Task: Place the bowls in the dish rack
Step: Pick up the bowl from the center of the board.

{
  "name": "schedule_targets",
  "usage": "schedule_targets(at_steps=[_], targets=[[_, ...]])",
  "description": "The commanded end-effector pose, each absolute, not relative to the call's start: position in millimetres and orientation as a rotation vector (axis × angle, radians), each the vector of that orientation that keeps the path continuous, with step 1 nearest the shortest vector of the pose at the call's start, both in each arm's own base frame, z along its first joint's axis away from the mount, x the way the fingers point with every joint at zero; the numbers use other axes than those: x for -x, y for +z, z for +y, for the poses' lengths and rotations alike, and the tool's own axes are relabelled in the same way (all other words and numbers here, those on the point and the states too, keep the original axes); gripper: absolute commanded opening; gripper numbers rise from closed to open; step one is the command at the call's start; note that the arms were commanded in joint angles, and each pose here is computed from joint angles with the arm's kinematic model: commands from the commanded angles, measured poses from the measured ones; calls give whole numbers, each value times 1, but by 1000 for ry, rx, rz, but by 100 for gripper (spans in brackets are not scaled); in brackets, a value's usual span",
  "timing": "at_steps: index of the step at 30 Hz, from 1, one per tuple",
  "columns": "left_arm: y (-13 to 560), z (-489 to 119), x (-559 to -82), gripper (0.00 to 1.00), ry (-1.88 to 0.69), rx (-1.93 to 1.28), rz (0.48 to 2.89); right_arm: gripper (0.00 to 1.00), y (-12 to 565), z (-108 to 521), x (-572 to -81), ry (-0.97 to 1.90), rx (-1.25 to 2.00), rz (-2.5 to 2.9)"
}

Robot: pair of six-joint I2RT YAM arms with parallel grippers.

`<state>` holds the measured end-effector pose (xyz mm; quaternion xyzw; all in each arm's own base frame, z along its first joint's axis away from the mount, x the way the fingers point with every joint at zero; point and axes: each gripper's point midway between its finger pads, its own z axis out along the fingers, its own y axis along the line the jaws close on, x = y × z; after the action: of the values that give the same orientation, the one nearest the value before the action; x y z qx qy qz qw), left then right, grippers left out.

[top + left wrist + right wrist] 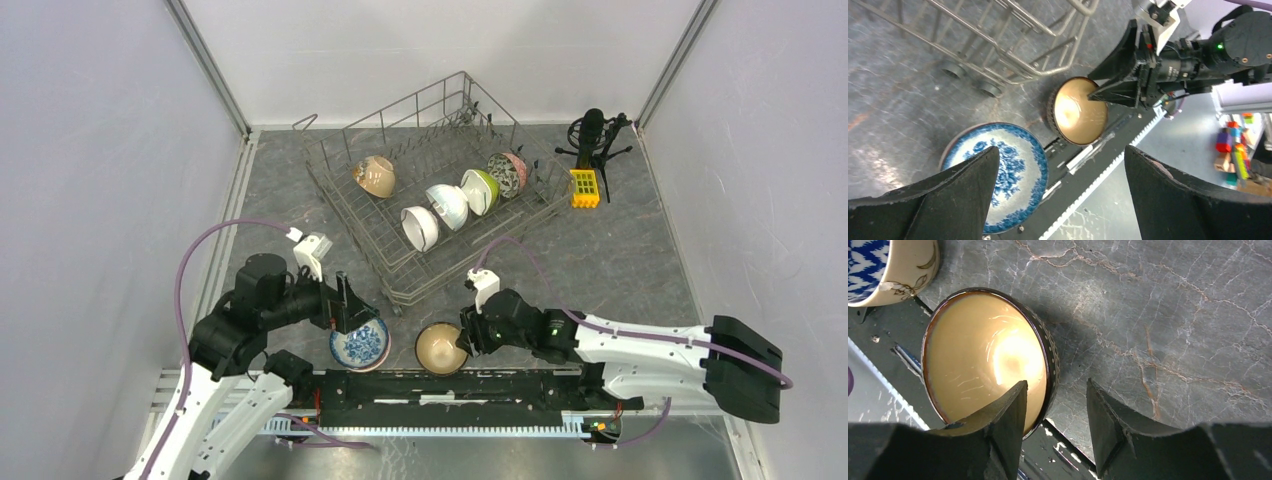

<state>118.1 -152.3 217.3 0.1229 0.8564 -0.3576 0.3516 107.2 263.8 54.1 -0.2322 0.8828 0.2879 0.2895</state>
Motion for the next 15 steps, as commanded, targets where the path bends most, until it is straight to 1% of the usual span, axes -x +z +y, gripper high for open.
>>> schedule_targets(at_steps=[1, 5, 12, 14, 15], targets=[[216, -164, -99, 100, -1082, -292, 2256, 51, 72, 282, -120, 772, 559, 2293], [215, -165, -94, 100, -1112, -277, 2256, 47, 68, 285, -117, 758, 580, 2304], [206, -166, -91, 100, -1130, -261, 2284, 34, 57, 285, -115, 725, 591, 2320], [203, -166, -92, 100, -1132, -255, 2294, 26, 57, 285, -114, 726, 595, 2318], [201, -167, -92, 100, -1141, -251, 2298, 18, 57, 285, -114, 726, 595, 2317]])
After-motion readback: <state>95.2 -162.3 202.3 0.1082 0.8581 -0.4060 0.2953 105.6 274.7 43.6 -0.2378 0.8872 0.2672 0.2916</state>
